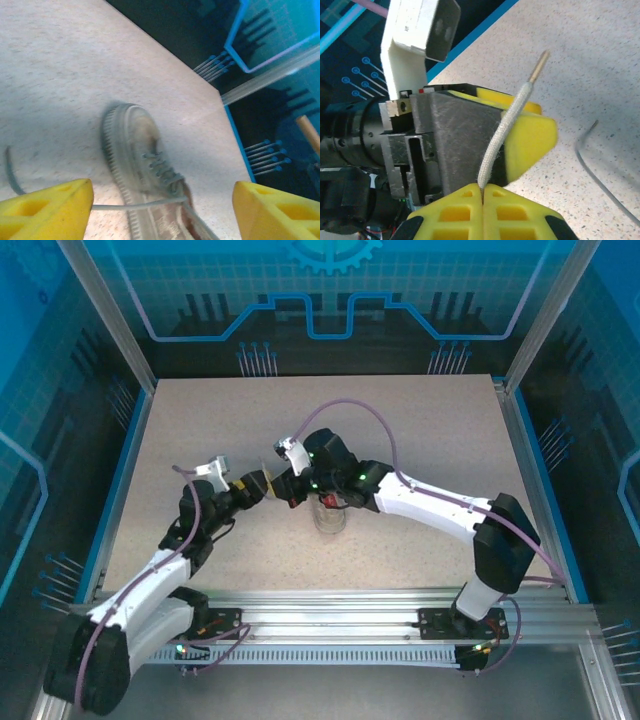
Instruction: Tie the shoes
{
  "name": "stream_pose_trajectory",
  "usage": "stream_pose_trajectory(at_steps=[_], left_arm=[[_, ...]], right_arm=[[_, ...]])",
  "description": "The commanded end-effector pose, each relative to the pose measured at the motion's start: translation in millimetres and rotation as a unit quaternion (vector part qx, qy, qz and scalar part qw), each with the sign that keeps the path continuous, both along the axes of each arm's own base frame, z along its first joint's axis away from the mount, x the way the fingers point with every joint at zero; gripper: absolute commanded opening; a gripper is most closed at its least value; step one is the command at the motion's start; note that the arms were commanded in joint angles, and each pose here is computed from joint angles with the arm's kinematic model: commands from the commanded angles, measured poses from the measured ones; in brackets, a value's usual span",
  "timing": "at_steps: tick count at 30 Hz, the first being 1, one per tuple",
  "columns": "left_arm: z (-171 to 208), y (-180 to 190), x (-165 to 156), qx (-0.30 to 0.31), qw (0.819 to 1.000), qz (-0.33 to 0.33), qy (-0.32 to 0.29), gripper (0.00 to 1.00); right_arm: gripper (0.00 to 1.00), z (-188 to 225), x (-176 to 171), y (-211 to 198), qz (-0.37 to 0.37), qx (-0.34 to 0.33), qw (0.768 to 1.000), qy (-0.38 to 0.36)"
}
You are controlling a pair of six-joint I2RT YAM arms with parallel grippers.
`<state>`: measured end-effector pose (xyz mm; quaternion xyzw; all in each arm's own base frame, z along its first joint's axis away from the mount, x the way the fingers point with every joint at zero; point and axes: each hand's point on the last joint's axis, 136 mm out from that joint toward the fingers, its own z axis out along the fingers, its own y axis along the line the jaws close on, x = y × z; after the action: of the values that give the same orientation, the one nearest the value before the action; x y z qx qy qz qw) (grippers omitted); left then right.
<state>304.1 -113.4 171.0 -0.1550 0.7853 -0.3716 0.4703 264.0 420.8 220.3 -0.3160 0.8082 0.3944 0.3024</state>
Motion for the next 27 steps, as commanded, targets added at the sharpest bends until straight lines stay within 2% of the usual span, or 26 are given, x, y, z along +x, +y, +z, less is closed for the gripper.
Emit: stream_pose_trajectory(at_steps=[1,3,5,7,9,15,19,27], left_arm=[[-21.4,14.5,-14.7,0.058,0.997,0.013,0.054,0.8],[-19.6,14.2,-17.8,0.067,0.996,0.006,0.059,0.81],[-11.3,5.4,-19.5,0.068,0.997,-0.024,0.038,0.74],[4.4,-11.3,-21.0,0.046,0.996,-0.069,-0.02,0.66],[14.0,-23.4,-25.2,0.034,0.993,-0.096,-0.067,0.63],[13.3,-59.0,-50.6,0.108,0.969,-0.153,-0.163,0.64],[12.2,-78.7,-56.9,0.121,0.959,-0.177,-0.184,0.63],[13.3,-96.4,-28.0,0.093,0.966,-0.153,-0.189,0.58]], right_arm=[[0.0,-17.3,-0.5,-1.9,0.003,-0.035,0.999,0.016],[0.0,-14.9,4.4,-2.4,-0.01,-0.027,0.999,0.021],[0.0,-14.4,9.5,-4.6,-0.027,-0.024,0.999,0.028],[0.0,-13.5,15.4,-8.1,-0.045,-0.019,0.998,0.036],[0.0,-11.3,18.5,-9.2,-0.054,-0.012,0.998,0.043],[0.0,-7.3,31.1,-18.1,-0.09,-0.004,0.994,0.061],[0.0,-4.1,38.2,-23.5,-0.108,0.003,0.992,0.069],[0.0,-0.4,38.5,-21.4,-0.108,0.013,0.991,0.075]])
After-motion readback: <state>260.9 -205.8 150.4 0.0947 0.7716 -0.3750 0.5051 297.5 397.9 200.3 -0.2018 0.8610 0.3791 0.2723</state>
